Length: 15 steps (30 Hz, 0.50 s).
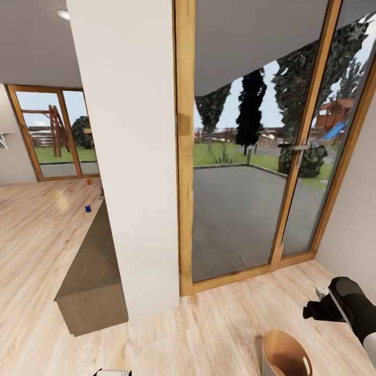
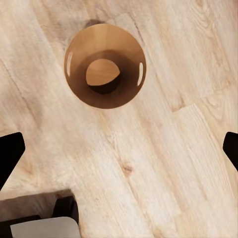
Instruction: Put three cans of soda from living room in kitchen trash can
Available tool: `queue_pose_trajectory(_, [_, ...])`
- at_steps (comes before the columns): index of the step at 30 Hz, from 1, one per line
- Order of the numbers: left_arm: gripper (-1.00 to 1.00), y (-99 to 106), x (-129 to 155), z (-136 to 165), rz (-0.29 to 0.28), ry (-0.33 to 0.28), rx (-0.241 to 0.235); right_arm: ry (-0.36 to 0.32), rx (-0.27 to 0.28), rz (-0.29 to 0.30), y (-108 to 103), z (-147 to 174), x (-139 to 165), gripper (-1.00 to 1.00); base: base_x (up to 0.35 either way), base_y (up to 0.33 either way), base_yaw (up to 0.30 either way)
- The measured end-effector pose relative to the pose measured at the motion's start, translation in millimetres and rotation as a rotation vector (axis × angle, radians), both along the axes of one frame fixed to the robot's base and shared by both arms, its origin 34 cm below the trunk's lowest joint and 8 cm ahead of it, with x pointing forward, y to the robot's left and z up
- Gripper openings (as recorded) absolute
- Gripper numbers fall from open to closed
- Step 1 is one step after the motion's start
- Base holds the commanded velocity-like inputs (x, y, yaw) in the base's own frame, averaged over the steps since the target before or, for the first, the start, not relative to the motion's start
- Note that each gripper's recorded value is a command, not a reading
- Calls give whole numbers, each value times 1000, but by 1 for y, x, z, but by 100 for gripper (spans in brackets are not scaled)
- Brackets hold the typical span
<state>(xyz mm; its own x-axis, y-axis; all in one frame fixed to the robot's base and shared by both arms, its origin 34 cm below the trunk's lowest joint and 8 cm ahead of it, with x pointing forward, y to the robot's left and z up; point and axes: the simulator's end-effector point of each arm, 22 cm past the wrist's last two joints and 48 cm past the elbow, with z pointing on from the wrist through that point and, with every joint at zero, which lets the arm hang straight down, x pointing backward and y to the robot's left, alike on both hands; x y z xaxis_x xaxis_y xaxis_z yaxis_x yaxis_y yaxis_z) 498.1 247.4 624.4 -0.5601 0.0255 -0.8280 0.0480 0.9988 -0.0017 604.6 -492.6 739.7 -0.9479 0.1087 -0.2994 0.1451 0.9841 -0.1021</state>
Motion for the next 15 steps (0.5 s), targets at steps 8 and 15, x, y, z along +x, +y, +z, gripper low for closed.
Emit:
queue_pose_trajectory(8, [100, 0, 0, 0, -1, 0, 0, 2, -1, 1, 1, -1, 0, 100, 7, -122, 0])
queue_pose_trajectory(15, [100, 0, 0, 0, 2, 0, -1, 3, -2, 0, 0, -1, -1, 100, 0, -14, 0])
